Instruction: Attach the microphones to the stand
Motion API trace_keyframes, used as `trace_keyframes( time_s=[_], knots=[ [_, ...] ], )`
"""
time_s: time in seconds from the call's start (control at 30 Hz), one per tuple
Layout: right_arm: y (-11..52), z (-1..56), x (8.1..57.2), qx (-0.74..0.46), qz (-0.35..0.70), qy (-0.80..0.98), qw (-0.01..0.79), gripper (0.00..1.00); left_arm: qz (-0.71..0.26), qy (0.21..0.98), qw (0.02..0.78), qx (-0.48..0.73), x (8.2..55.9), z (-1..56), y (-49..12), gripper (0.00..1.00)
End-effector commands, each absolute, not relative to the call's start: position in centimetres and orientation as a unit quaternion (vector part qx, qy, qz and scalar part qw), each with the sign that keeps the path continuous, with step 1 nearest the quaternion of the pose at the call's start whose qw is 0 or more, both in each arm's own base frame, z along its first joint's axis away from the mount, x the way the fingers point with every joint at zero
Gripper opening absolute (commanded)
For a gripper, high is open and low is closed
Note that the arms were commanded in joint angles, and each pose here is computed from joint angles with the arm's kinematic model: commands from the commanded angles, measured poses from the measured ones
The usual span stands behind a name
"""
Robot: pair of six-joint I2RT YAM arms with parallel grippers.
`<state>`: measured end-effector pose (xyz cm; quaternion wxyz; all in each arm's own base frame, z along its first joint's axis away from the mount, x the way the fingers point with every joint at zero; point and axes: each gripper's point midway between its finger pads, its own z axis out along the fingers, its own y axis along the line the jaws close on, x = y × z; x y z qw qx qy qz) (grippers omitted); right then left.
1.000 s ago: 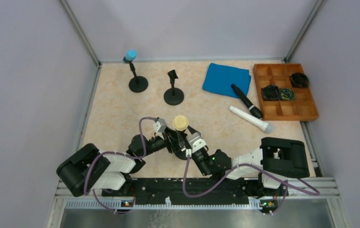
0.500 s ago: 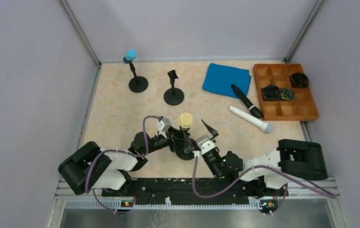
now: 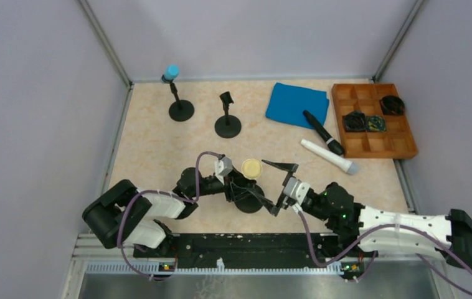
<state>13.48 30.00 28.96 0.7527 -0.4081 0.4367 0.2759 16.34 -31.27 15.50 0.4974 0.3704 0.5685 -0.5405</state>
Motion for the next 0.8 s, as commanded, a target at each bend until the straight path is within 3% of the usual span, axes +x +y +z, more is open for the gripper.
trace_keyframes(
  time_s=[0.0,0.37,0.6,0.77],
  knots=[
    [29.9,26.9,11.1,-0.508,0.336,0.413,0.678,0.87,-0.566,0.476,0.497,0.454,14.1,17.8,-32.3,0.0],
    [31.3,29.8,11.5,-0.58,0.332,0.344,0.659,0.86,-0.566,0.483,0.463,0.482,14.1,16.3,-33.1,0.0],
    [32.0,32.0,11.9,-0.57,0.329,0.324,0.68,0.73,-0.563,0.494,0.46,0.477,14.2,15.9,-33.0,0.0],
    [31.8,32.4,12.1,-0.571,0.319,0.322,0.684,0.54,-0.564,0.5,0.455,0.474,14.2,15.8,-32.9,0.13]
  ],
)
